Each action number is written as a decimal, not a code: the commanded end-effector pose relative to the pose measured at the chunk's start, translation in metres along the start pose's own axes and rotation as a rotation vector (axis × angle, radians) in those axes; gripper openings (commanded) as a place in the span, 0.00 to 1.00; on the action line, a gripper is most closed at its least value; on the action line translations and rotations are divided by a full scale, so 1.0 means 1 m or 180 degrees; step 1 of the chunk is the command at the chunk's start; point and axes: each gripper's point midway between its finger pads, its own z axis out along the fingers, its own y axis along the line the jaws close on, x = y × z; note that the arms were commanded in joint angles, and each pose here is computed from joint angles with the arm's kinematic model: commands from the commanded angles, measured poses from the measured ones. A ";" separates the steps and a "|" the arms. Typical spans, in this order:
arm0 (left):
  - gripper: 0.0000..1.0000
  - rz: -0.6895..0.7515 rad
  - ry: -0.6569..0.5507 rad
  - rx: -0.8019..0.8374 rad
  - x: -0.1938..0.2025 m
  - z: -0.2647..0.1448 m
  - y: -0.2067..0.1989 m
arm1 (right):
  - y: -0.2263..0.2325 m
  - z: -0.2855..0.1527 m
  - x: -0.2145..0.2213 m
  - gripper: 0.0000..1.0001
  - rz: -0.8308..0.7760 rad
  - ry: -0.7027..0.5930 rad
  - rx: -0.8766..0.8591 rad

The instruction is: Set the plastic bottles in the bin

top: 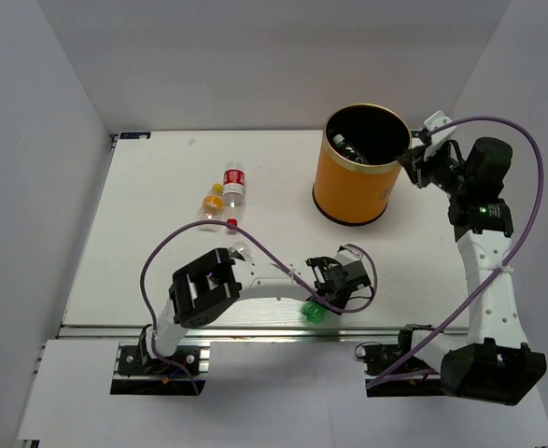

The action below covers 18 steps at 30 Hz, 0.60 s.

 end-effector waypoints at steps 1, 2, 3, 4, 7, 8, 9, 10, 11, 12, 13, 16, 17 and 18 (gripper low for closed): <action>0.54 -0.0048 -0.0090 0.0039 -0.009 -0.020 0.000 | 0.003 -0.013 0.012 0.16 0.0111 0.0098 0.0101; 0.34 -0.0035 -0.0168 0.0008 -0.016 -0.028 0.004 | -0.003 -0.019 0.012 0.05 0.0157 0.0122 0.0268; 0.25 -0.0018 -0.0231 0.0000 -0.021 -0.033 0.006 | -0.012 -0.025 0.012 0.00 0.0161 0.0171 0.0460; 0.19 -0.0022 -0.0303 -0.0091 -0.026 -0.038 0.013 | -0.019 -0.029 0.016 0.00 0.0199 0.0213 0.0607; 0.12 0.0024 -0.0693 -0.0198 -0.064 -0.079 0.025 | -0.033 -0.040 0.037 0.00 0.0349 0.0461 0.0927; 0.11 0.0004 -0.0844 -0.0182 -0.077 -0.099 0.029 | -0.035 -0.040 0.046 0.00 0.0386 0.0544 0.0964; 0.11 -0.0031 -0.0974 -0.0205 -0.090 -0.111 0.035 | -0.029 -0.039 0.066 0.00 0.0456 0.0676 0.0913; 0.11 -0.0047 -0.1168 -0.0251 -0.110 -0.129 0.043 | -0.027 -0.042 0.084 0.00 0.0484 0.0775 0.0914; 0.11 -0.0079 -0.1304 -0.0285 -0.123 -0.143 0.050 | -0.022 -0.044 0.087 0.00 0.0481 0.0767 0.0879; 0.11 -0.0122 -0.1517 -0.0372 -0.139 -0.158 0.057 | -0.014 -0.044 0.101 0.00 0.0535 0.0824 0.0816; 0.11 -0.0099 -0.1749 -0.0366 -0.163 -0.185 0.063 | -0.006 -0.047 0.112 0.00 0.0579 0.0842 0.0749; 0.11 0.0043 -0.2284 -0.0328 -0.216 -0.234 0.060 | 0.025 -0.054 0.117 0.00 0.0578 0.0783 0.0440; 0.11 0.0045 -0.2402 -0.0374 -0.230 -0.239 0.062 | 0.036 -0.055 0.124 0.00 0.0571 0.0806 0.0319; 0.11 0.0012 -0.2636 -0.0306 -0.250 -0.252 0.055 | 0.046 -0.060 0.121 0.00 0.0510 0.0752 0.0249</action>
